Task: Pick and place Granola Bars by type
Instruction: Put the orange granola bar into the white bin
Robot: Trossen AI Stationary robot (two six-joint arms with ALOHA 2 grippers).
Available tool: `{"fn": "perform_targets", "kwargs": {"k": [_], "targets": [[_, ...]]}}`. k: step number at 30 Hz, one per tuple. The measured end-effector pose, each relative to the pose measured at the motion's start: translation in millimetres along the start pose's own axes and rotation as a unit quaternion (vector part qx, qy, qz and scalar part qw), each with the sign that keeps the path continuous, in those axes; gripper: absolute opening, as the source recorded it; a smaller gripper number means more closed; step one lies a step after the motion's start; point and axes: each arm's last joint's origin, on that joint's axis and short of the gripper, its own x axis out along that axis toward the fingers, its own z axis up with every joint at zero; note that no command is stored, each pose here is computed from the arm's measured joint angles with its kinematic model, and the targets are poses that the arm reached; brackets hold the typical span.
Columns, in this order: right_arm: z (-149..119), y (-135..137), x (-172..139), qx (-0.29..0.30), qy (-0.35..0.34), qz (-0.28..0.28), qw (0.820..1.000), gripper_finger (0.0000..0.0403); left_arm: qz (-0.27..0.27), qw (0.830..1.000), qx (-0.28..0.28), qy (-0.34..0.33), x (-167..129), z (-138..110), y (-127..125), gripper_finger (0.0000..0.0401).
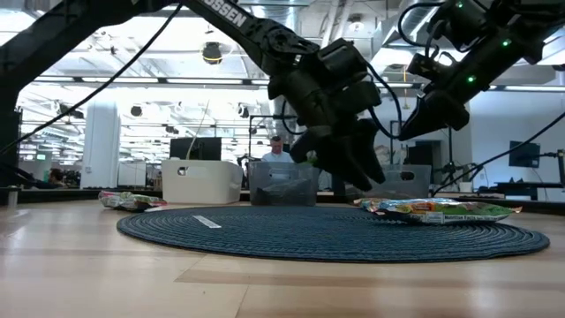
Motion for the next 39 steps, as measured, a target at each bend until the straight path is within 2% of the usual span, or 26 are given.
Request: {"fn": "perform_targets", "kwargs": {"k": [4, 10, 15, 24, 39], "targets": [[1, 0, -1, 0.001, -0.004, -0.001, 1.0, 0.0131, -0.002, 1.0, 0.03, 0.0, 1, 1, -1, 0.0224], [1, -1, -1, 0.002, -0.004, -0.003, 1.0, 0.0131, -0.003, 0.999, 0.048, 0.006, 20, -4, -7, 0.0224], [3, -1, -1, 0.004, -0.011, -0.002, 1.0, 0.0131, 0.0, 0.999, 0.046, 0.02, 22, -5, -9, 0.0224], [3, -1, -1, 0.005, -0.011, -0.003, 1.0, 0.0131, 0.001, 1.0, 0.006, 0.031, 18, -5, -4, 0.0221], [3, -1, -1, 0.006, -0.015, -0.003, 1.0, 0.0131, 0.023, 0.998, -0.028, 0.058, 15, -12, 2, 0.0098]]}}
